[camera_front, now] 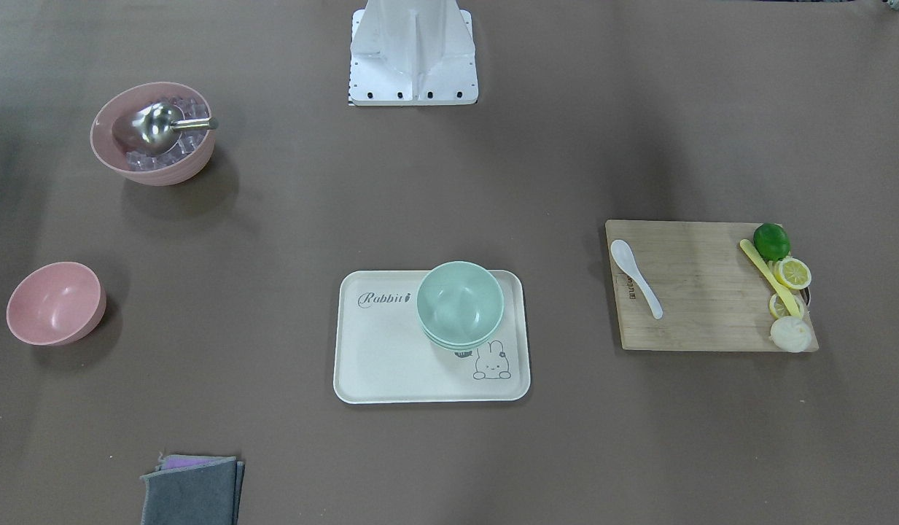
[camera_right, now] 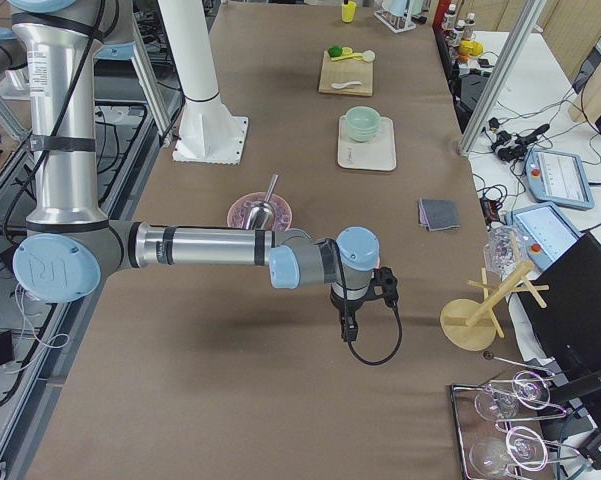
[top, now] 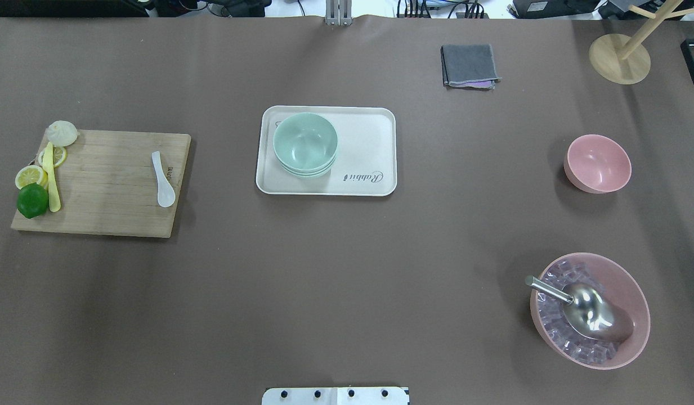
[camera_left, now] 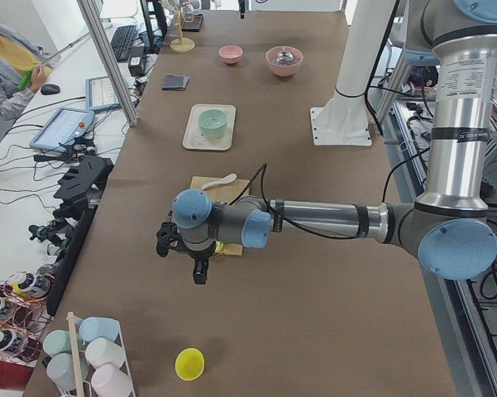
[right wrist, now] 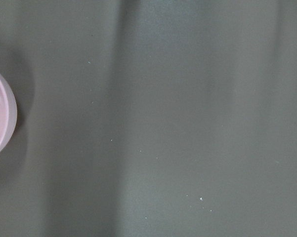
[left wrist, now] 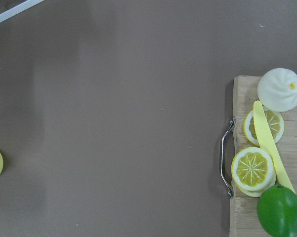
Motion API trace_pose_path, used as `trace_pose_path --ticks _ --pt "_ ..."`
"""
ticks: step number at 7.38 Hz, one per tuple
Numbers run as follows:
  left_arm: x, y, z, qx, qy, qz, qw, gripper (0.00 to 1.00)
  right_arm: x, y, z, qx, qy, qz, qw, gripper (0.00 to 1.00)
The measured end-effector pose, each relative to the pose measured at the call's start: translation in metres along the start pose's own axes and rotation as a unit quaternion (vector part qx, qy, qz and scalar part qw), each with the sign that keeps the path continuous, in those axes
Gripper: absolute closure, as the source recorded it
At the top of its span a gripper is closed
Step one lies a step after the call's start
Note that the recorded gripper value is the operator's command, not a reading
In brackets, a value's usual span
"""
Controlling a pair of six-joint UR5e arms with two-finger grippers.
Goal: Stack pink bowl on green and place spoon
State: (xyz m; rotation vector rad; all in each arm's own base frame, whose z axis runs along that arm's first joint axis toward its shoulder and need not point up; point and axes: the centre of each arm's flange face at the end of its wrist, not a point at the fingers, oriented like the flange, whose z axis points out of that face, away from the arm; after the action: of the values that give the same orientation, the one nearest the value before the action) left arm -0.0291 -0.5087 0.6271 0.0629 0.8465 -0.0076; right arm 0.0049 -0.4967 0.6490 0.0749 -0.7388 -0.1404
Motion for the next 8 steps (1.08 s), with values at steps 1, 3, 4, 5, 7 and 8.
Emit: trace_pose_path --ticks 1,3,4,5,7,8 --pt "0.0008 0.0003 -0.0003 0.001 0.0 0.001 1.0 0.02 -0.0001 0.0 -0.0002 0.0 0.0 0.0 1.0 0.0" --pt "0.0017 0.001 -0.001 0.002 0.0 0.003 1.0 0.02 -0.0005 -0.0003 -0.0004 0.0 -0.002 0.0 1.0 0.0" --pt "0.0016 0.0012 -0.0008 0.002 0.001 0.003 1.0 0.02 -0.0012 -0.0004 -0.0011 0.001 -0.003 -0.001 1.0 0.0" --pt "0.0016 0.0013 -0.0008 0.002 0.001 0.003 1.0 0.02 -0.0019 -0.0002 -0.0016 0.001 -0.004 -0.001 1.0 0.0" --pt "0.0017 0.0013 -0.0009 0.002 0.001 0.003 1.0 0.02 -0.0034 0.0009 -0.0027 0.002 -0.006 -0.002 1.0 0.0" --pt "0.0019 0.0013 -0.0011 0.002 0.001 0.003 1.0 0.02 -0.0039 0.0022 -0.0033 0.003 -0.007 -0.002 1.0 0.0"
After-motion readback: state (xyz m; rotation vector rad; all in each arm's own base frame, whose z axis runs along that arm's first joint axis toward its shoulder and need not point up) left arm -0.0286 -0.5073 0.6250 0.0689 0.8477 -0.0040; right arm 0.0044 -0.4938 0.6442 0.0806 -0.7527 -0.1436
